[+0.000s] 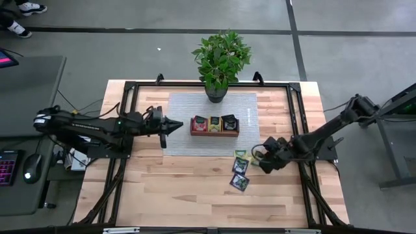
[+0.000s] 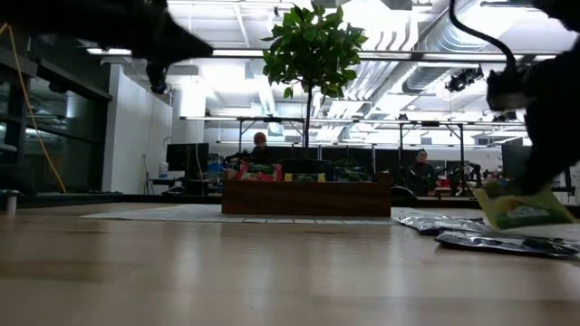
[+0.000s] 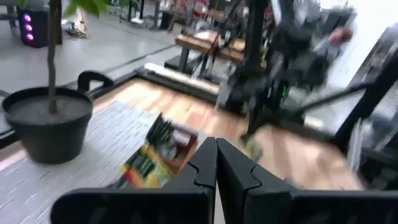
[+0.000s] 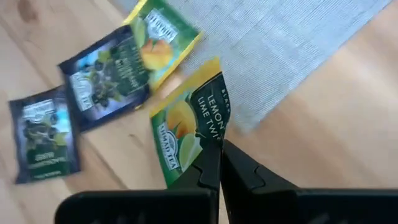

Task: Pick & Place Tea
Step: Put the yellow tea bag into the middle section of the wooden organizer

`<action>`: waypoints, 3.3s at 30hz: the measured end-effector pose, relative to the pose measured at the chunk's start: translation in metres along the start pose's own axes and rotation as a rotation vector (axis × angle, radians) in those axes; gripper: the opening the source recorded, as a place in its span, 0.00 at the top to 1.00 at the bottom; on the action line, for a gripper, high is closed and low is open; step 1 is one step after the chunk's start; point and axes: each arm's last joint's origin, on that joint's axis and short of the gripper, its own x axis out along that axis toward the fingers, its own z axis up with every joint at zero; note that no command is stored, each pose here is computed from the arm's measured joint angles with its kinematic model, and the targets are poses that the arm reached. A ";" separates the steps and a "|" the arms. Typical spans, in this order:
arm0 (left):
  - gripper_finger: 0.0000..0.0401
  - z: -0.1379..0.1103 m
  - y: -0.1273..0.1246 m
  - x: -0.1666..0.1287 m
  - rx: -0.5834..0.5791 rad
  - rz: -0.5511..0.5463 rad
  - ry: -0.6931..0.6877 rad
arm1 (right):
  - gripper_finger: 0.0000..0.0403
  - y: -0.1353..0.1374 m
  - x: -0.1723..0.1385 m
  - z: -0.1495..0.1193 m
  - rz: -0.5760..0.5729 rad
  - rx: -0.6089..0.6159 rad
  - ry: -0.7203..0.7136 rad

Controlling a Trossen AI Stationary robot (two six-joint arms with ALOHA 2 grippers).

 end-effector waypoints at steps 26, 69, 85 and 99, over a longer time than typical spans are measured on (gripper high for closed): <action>1.00 -0.012 0.001 -0.006 0.192 -0.104 0.077 | 1.00 0.047 -0.082 0.180 -0.029 -0.637 -0.449; 1.00 -0.012 0.000 -0.006 0.183 -0.147 0.086 | 1.00 0.026 0.039 0.248 0.157 -0.602 -0.291; 1.00 -0.012 0.000 -0.006 0.186 -0.147 0.086 | 1.00 0.018 0.054 0.235 0.166 -0.541 -0.301; 1.00 -0.012 0.000 -0.006 0.182 -0.153 0.087 | 1.00 0.014 0.075 0.231 0.158 -0.535 -0.234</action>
